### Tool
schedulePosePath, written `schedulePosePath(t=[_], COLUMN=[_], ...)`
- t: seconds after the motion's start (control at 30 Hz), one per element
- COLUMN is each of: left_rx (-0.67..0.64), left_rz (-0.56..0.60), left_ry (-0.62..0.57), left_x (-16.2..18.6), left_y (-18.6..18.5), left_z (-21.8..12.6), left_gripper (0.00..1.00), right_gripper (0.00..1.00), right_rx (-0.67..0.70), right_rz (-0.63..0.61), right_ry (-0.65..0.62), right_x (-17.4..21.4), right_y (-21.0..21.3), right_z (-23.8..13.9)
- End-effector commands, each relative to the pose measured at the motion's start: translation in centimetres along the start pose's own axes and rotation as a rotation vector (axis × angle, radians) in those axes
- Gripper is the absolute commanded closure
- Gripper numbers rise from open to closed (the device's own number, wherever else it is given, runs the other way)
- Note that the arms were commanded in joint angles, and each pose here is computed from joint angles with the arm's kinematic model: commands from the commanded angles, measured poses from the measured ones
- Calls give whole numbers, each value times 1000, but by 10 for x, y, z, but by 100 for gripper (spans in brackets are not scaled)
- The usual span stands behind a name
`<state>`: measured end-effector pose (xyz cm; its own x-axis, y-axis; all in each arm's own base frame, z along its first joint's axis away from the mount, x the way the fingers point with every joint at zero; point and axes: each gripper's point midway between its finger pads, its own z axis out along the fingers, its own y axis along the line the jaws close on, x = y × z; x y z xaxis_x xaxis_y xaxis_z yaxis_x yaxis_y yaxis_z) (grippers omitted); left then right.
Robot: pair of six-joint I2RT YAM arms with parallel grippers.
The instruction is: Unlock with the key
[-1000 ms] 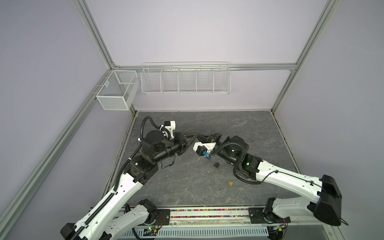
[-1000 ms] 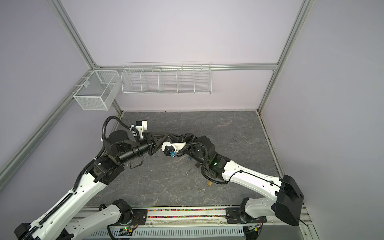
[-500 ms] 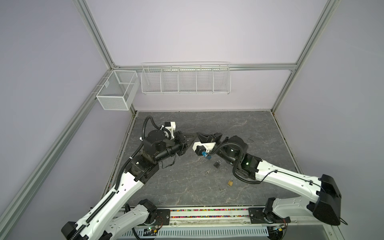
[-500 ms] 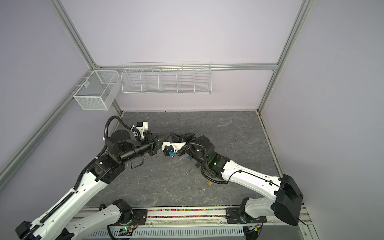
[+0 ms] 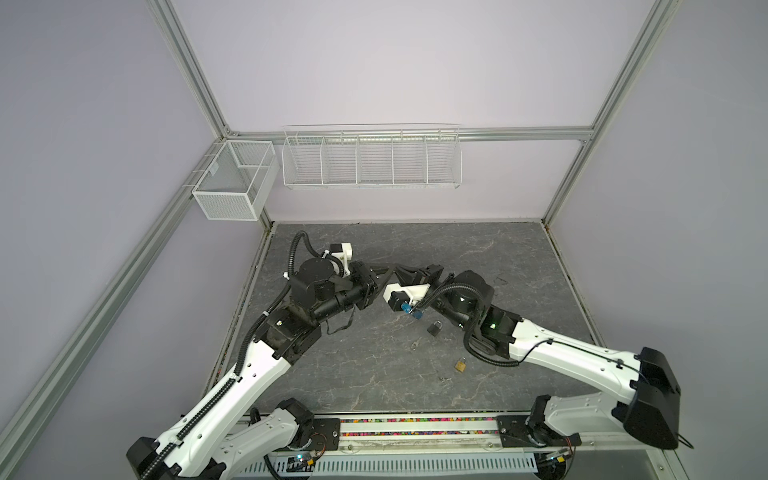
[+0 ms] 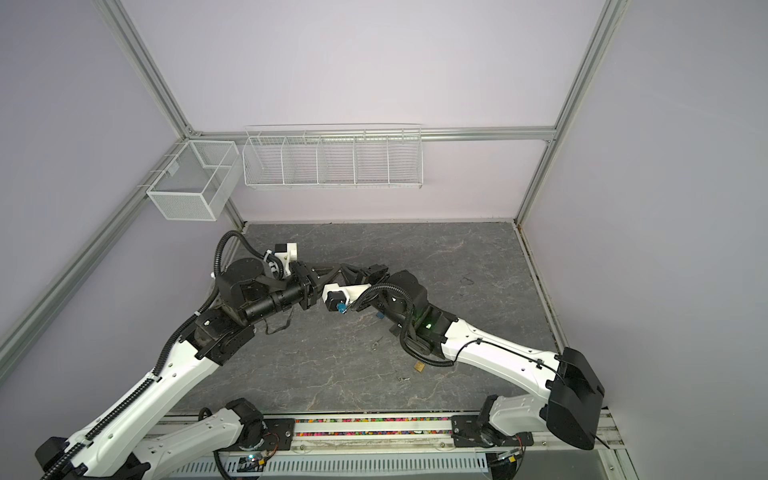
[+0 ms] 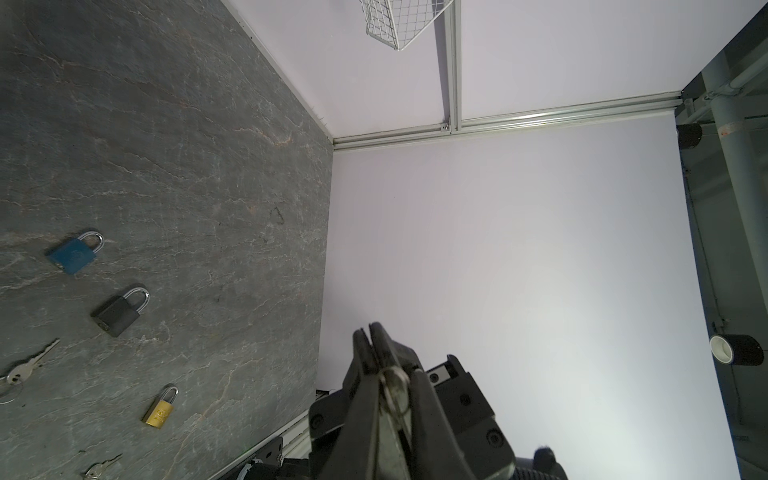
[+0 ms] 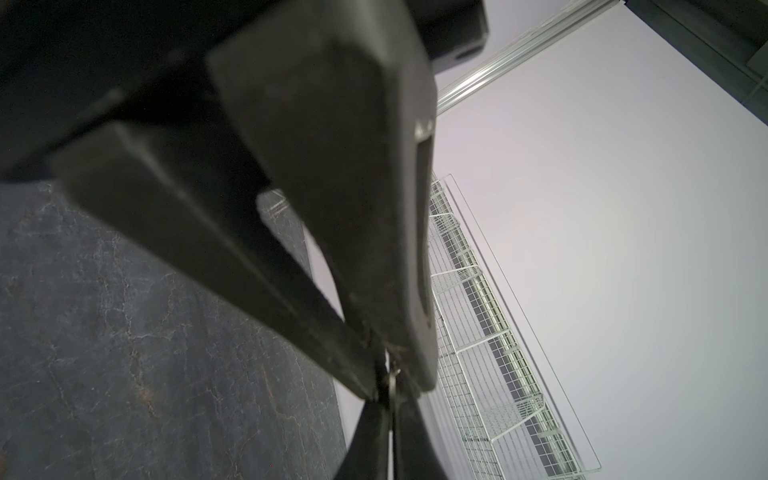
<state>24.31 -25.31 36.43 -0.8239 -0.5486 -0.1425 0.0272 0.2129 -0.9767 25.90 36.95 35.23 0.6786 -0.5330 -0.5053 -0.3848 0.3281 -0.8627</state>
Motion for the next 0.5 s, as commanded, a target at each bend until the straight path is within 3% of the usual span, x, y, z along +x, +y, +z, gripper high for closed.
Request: schedulePosePath(t=[0.0,0.17,0.47], left_rx=[-29,-45,-25], left_rz=[-18,-25,-26], left_ry=[0,-7,-5], left_x=[1,0,0], left_y=[10,16,12], left_z=[6,7,9], left_gripper=[88,100,100], right_gripper=[93,92,89], right_rx=[1,-3,7], right_rz=[-36,-58,-65], right_ry=[-114,-113,-110], right_x=[-31,-31,-30], right_y=[-5,-4,-5], right_z=[-1,0,1])
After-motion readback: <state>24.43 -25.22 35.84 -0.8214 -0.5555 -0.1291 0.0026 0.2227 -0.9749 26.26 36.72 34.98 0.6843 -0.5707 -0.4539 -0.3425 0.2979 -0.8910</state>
